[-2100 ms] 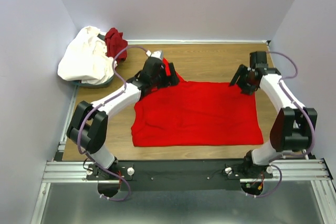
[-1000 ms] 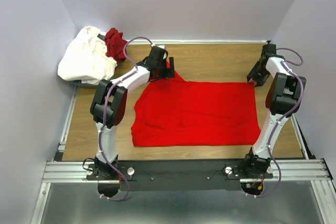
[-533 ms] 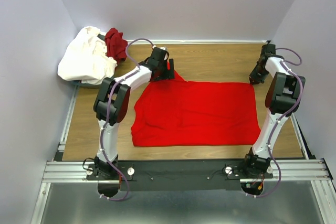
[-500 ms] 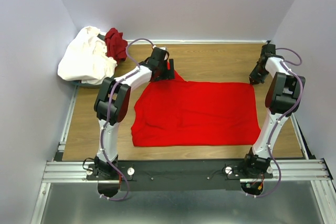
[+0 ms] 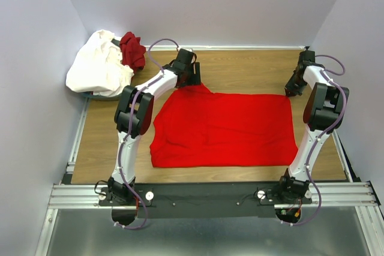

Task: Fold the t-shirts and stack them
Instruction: Fold the tshirt

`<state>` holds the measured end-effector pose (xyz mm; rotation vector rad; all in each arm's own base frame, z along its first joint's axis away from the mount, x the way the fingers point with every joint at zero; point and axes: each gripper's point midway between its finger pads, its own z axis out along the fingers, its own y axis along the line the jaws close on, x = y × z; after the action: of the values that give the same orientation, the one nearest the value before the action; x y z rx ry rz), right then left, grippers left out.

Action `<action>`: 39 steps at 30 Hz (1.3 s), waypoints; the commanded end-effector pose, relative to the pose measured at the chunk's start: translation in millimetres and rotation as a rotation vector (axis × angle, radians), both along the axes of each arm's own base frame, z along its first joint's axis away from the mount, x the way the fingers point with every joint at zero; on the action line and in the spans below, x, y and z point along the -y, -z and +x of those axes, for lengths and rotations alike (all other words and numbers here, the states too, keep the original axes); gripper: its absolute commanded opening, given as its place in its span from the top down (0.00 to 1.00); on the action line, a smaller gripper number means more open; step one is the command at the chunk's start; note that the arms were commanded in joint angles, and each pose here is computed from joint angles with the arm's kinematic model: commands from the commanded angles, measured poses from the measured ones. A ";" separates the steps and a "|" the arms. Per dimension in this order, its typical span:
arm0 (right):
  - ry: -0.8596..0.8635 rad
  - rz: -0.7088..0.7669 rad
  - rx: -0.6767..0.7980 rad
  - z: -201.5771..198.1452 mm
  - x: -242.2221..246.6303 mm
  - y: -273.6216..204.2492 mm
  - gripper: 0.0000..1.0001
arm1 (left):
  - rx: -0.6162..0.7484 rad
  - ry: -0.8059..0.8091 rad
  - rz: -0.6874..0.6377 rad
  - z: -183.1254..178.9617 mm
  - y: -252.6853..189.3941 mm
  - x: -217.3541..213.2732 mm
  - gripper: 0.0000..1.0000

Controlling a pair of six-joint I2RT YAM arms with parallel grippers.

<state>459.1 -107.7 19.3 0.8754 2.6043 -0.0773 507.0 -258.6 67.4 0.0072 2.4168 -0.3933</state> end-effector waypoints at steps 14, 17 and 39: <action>-0.006 0.020 -0.063 -18.6 -2.0 18.5 0.90 | -0.061 -0.028 0.089 -3.6 37.5 -16.9 0.27; -0.007 0.028 -0.066 -19.8 -3.4 19.7 0.90 | -0.055 -0.028 0.088 1.0 36.2 -15.1 0.30; -0.010 0.039 -0.061 -18.9 -5.5 19.6 0.91 | -0.038 -0.016 0.076 0.6 22.8 -5.2 0.87</action>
<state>459.3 -105.6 19.5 0.8697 2.5972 -0.0598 502.8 -249.1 37.0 0.0061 2.4821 -0.3082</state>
